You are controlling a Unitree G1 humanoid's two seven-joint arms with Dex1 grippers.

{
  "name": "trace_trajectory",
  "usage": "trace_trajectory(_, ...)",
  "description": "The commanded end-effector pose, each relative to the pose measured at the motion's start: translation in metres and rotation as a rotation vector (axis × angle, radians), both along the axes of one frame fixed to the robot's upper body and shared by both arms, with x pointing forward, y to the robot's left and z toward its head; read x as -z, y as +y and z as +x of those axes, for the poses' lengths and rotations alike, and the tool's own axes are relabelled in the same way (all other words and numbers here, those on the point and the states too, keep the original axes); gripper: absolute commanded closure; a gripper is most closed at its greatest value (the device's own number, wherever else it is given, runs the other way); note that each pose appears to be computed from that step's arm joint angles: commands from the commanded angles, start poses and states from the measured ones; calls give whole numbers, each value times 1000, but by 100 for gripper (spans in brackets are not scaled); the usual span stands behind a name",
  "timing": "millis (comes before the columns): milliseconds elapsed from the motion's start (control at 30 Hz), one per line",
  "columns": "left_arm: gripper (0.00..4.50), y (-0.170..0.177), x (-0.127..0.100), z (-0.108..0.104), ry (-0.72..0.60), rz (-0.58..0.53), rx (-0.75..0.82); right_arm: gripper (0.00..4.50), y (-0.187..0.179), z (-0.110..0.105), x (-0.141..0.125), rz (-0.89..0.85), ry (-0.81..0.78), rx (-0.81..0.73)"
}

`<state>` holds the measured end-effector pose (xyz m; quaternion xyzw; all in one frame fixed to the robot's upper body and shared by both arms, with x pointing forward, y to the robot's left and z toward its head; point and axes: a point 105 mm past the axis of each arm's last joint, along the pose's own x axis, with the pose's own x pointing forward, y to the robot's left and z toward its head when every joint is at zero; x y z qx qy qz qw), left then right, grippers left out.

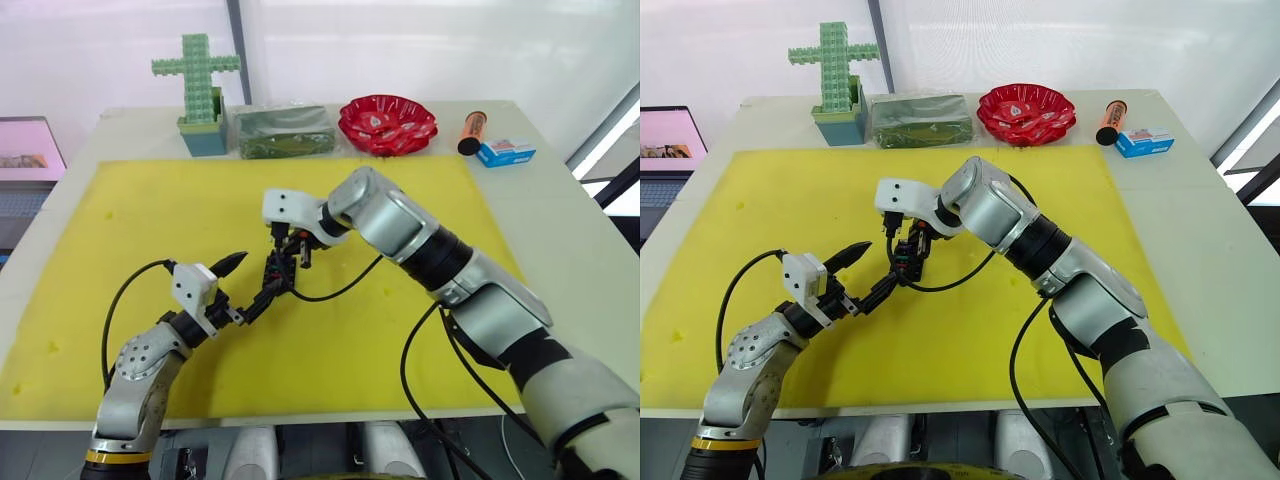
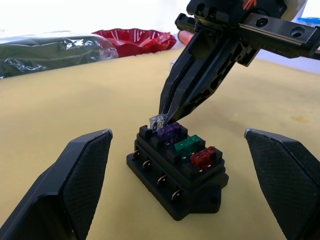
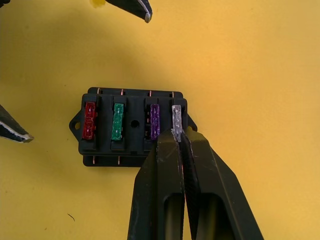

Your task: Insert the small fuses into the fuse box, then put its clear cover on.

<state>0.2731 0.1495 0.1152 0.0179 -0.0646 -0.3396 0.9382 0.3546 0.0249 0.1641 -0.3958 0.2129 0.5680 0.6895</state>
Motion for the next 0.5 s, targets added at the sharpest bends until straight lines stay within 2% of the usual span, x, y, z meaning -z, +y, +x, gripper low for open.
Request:
trace_trajectory(33, 0, 3, -9, 0, -38, 5, -12, 446, 4, 2, -12, 20, -37, -9)
trace_trajectory(500, 0, 3, -10, 1, -41, 7, -15, 446, 4, -2, -8, 17, -7, -19)
